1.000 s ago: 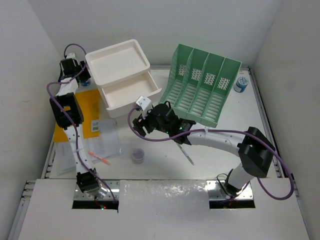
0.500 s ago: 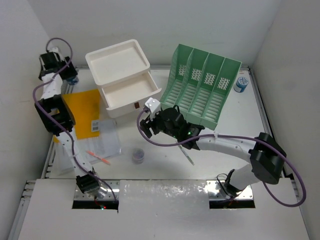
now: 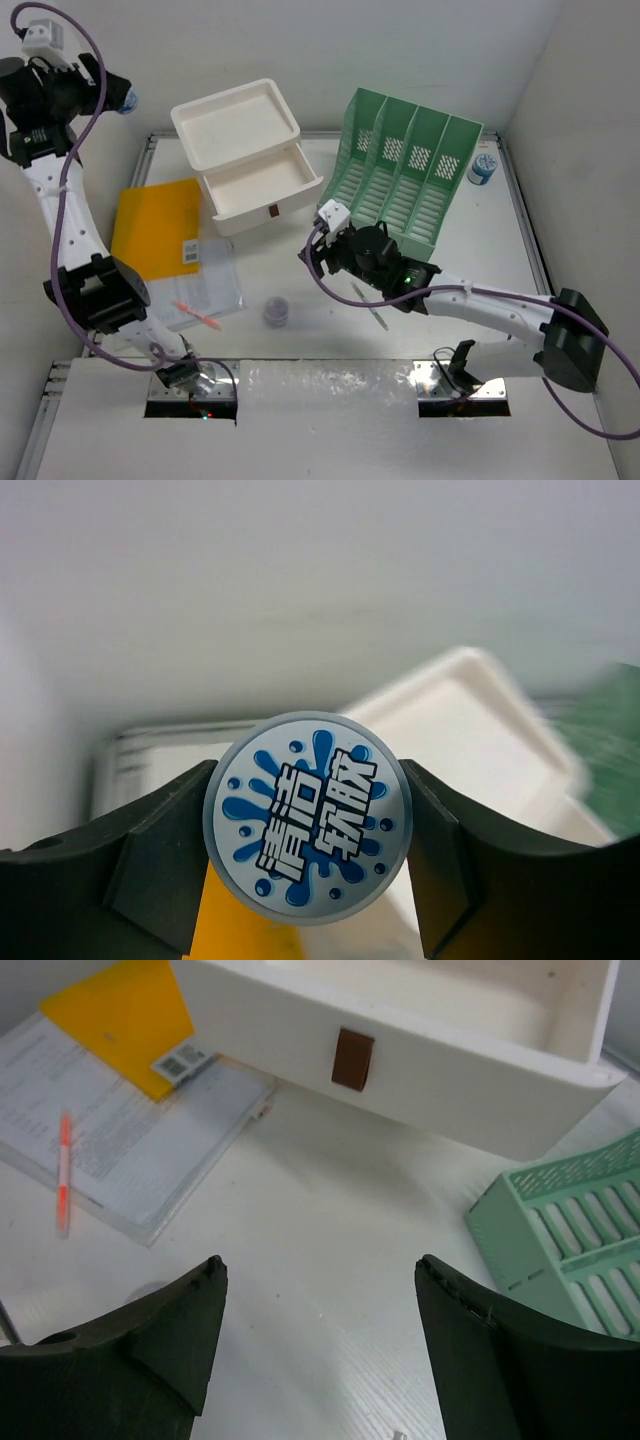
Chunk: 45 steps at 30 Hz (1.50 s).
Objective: Organize the desk
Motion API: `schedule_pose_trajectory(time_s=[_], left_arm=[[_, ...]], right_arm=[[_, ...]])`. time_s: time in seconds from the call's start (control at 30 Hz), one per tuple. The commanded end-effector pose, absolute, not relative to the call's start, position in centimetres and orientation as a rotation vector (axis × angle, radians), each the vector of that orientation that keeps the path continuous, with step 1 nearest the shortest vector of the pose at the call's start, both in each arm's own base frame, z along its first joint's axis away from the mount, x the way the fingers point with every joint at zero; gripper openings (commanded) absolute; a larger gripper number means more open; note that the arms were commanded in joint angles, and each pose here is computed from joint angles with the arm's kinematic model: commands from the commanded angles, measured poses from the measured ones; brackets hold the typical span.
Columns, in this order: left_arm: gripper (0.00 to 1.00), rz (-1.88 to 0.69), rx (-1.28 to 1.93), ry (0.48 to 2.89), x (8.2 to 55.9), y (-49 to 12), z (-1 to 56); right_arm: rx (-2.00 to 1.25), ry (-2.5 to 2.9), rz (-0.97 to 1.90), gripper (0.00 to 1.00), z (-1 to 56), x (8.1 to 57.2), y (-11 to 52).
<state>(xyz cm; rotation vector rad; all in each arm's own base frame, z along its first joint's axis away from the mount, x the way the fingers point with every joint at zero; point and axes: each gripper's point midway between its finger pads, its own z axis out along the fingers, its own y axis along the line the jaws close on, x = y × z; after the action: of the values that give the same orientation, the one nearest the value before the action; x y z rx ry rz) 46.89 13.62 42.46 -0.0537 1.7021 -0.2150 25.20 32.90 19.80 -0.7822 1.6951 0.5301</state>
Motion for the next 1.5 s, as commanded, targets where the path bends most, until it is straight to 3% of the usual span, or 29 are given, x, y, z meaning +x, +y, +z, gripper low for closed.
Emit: schedule_pose_trajectory(time_s=[0.0, 0.07, 0.17, 0.33, 0.63, 0.8, 0.83, 0.93, 1.47], left_arm=[[0.00, -0.745, 0.242, 1.594, 42.0, 4.6, 45.1], [0.00, -0.800, 0.426, 1.447, 39.4, 1.0, 47.9], [0.00, -0.851, 0.516, 1.495, 37.9, -2.6, 45.3], [0.00, -0.700, 0.842, 1.377, 34.5, -6.9, 44.1], [0.00, -0.551, 1.117, 1.169, 29.1, -10.2, 40.4], [0.00, -0.509, 1.244, 1.080, 28.6, -11.1, 38.3], [0.00, -0.513, 1.247, 1.087, 28.5, -11.2, 37.9], [0.00, -0.499, 1.258, 1.085, 28.7, -11.3, 37.4], [0.00, -0.504, 1.263, 1.057, 28.8, -11.5, 38.2]], right_arm=[[-0.738, 1.586, 0.597, 0.74, 24.7, 25.0, 33.3], [-0.686, 1.498, 0.689, 0.76, 29.5, 24.9, 34.5], [-0.608, 1.389, 0.800, 0.78, 36.5, 24.8, 35.7], [-0.500, 1.322, 0.956, 0.79, 44.3, 26.4, 38.2], [-0.394, 1.393, 1.150, 0.79, 44.5, 30.2, 42.4], [-0.418, 1.465, 1.169, 0.83, 42.8, 31.4, 44.7], [-0.423, 1.452, 1.182, 0.90, 43.5, 31.4, 45.0], [-0.454, 1.484, 1.208, 0.94, 42.2, 31.7, 46.5], [-0.321, 1.612, 1.340, 0.92, 37.1, 34.1, 48.1]])
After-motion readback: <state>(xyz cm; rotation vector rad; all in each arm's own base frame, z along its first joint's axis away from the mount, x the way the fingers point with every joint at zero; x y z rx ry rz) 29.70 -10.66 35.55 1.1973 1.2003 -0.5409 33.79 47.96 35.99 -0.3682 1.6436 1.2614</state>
